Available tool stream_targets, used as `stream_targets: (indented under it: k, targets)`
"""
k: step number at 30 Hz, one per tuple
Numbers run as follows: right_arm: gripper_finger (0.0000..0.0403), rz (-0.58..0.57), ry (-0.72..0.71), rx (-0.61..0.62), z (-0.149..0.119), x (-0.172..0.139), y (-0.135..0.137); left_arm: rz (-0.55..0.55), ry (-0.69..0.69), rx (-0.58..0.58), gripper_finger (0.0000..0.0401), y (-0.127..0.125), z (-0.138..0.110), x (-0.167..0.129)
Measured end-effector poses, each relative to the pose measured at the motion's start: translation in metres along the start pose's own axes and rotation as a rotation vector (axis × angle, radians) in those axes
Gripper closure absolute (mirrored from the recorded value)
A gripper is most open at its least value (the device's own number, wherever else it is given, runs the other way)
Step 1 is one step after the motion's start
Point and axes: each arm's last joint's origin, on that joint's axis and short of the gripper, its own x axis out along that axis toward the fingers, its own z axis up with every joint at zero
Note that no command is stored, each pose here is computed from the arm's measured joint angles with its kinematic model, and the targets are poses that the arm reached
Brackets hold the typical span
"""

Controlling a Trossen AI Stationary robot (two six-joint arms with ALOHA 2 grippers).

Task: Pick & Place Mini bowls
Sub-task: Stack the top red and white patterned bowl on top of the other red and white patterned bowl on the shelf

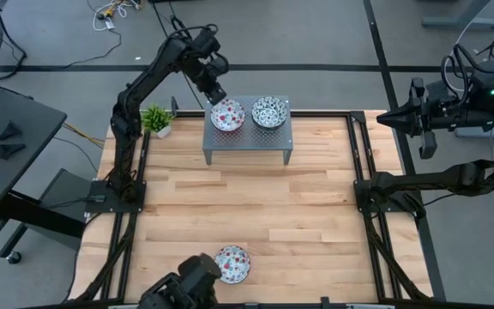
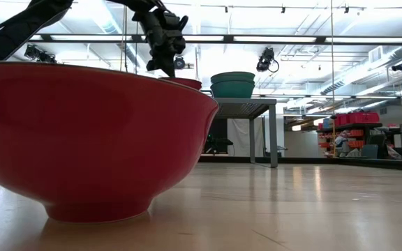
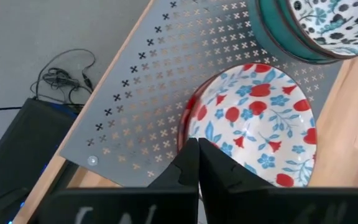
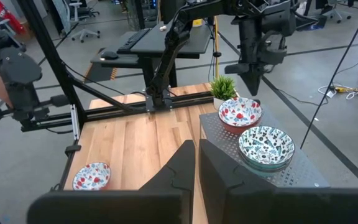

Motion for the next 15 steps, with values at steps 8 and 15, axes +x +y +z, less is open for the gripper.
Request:
stream_targets:
  k: [8,15]
  targets:
    - [0.0378,0.001,0.000,0.000,0.0000,0.0000,0.0000,0.027,0.015,0.022,0.0400,-0.0089,0.0011,0.0026]
    - [0.0378,0.001,0.000,0.000,0.0000,0.0000,0.0000,0.035,0.016,0.008,0.0401,-0.0087,0.0011,0.0026]
